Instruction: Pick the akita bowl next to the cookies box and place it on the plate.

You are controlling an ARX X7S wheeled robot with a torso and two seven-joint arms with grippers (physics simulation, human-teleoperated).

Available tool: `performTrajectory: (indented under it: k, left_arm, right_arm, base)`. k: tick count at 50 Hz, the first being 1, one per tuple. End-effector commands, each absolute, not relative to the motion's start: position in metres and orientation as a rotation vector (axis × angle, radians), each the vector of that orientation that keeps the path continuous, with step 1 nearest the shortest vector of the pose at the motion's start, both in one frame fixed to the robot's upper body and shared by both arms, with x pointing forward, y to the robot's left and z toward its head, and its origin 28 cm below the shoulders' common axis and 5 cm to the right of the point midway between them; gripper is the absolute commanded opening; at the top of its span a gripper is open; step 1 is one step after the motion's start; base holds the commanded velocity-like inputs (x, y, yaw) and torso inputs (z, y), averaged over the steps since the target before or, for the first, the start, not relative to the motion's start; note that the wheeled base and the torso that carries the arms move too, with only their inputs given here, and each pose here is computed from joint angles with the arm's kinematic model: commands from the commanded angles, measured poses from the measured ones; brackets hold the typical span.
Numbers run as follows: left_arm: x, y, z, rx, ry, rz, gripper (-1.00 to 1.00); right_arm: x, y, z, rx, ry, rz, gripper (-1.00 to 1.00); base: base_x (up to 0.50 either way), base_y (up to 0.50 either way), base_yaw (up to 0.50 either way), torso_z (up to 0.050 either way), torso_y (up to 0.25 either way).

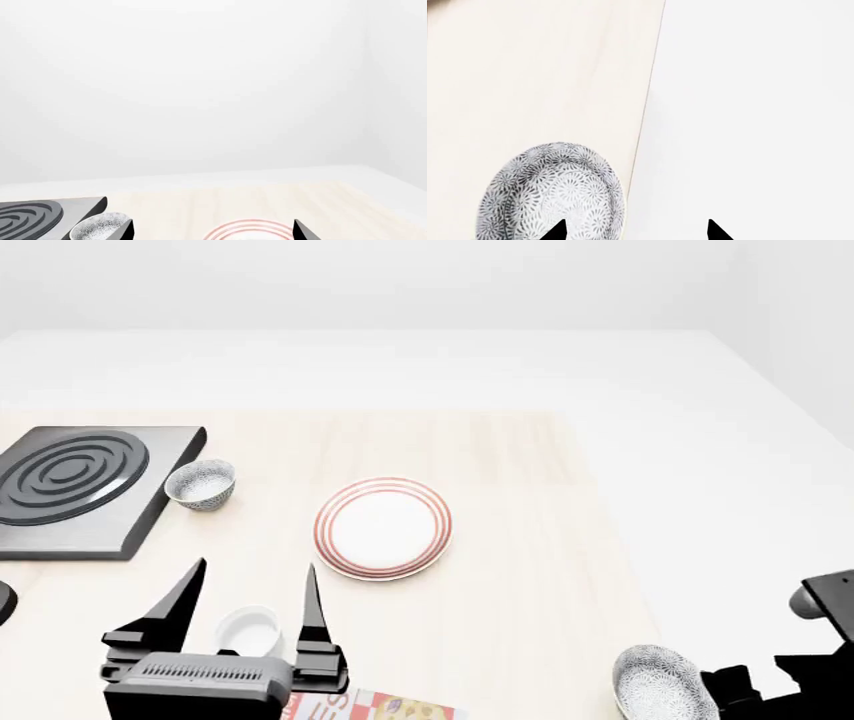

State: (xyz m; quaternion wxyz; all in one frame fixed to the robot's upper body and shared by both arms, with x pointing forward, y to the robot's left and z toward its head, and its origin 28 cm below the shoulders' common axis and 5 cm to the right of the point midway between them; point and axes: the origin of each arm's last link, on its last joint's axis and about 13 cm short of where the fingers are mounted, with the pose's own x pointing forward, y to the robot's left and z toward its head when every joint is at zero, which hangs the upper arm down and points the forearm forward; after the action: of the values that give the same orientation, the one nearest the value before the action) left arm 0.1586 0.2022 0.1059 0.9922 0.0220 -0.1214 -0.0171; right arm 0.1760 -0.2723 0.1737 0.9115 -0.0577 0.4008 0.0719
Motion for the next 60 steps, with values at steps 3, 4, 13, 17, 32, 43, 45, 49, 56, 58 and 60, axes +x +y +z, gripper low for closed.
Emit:
performTrajectory:
  k: [3,4,13,17,32,43,45,49,56,58,60]
  left_arm:
    - [0.158,0.202,0.106,0.045,-0.243,-0.034,1.00]
    - [0.158,0.202,0.106,0.045,-0.243,-0.034,1.00]
    - [0.159,0.201,0.105,0.045,-0.242,-0.036,1.00]
    - [0.159,0.202,0.105,0.043,-0.242,-0.034,1.00]
    - [0.159,0.202,0.105,0.045,-0.241,-0.035,1.00]
    - [0.159,0.202,0.105,0.042,-0.241,-0.033,1.00]
    - [0.159,0.202,0.105,0.042,-0.241,-0.032,1.00]
    - [0.159,0.201,0.105,0.044,-0.240,-0.035,1.00]
    - [0.158,0.201,0.105,0.043,-0.241,-0.034,1.00]
    - [0.158,0.201,0.105,0.044,-0.241,-0.034,1.00]
    - [0.159,0.201,0.105,0.043,-0.240,-0.034,1.00]
  right_arm:
    - [0.177,-0.270,0.160,-0.115,0.851,0.153,1.00]
    - [0.177,-0.270,0.160,-0.115,0.851,0.153,1.00]
    - [0.178,-0.267,0.156,-0.092,0.856,0.177,1.00]
    - [0.179,-0.266,0.154,-0.086,0.856,0.177,1.00]
    - [0.182,-0.267,0.145,-0.062,0.861,0.168,1.00]
    - [0.184,-0.264,0.136,-0.056,0.870,0.182,1.00]
    - [0.184,-0.264,0.134,-0.054,0.872,0.184,1.00]
    - [0.185,-0.264,0.131,-0.049,0.873,0.188,1.00]
    - [0.186,-0.262,0.124,-0.041,0.878,0.195,1.00]
    - [0.186,-0.262,0.124,-0.040,0.879,0.195,1.00]
    - [0.186,-0.262,0.123,-0.036,0.878,0.196,1.00]
  base:
    - [0.00,0.00,0.00,0.000,0.000]
    - [0.00,0.00,0.00,0.000,0.000]
    - [0.00,0.00,0.00,0.000,0.000]
    - [0.00,0.00,0.00,0.000,0.000]
    - [0.00,0.00,0.00,0.000,0.000]
    - [0.00,0.00,0.00,0.000,0.000]
    - [0.00,0.00,0.00,0.000,0.000]
    - [0.00,0.00,0.00,0.000,0.000]
    - [0.00,0.00,0.00,0.000,0.000]
    - [0.00,0.00,0.00,0.000,0.000]
    - [0.00,0.00,0.00,0.000,0.000]
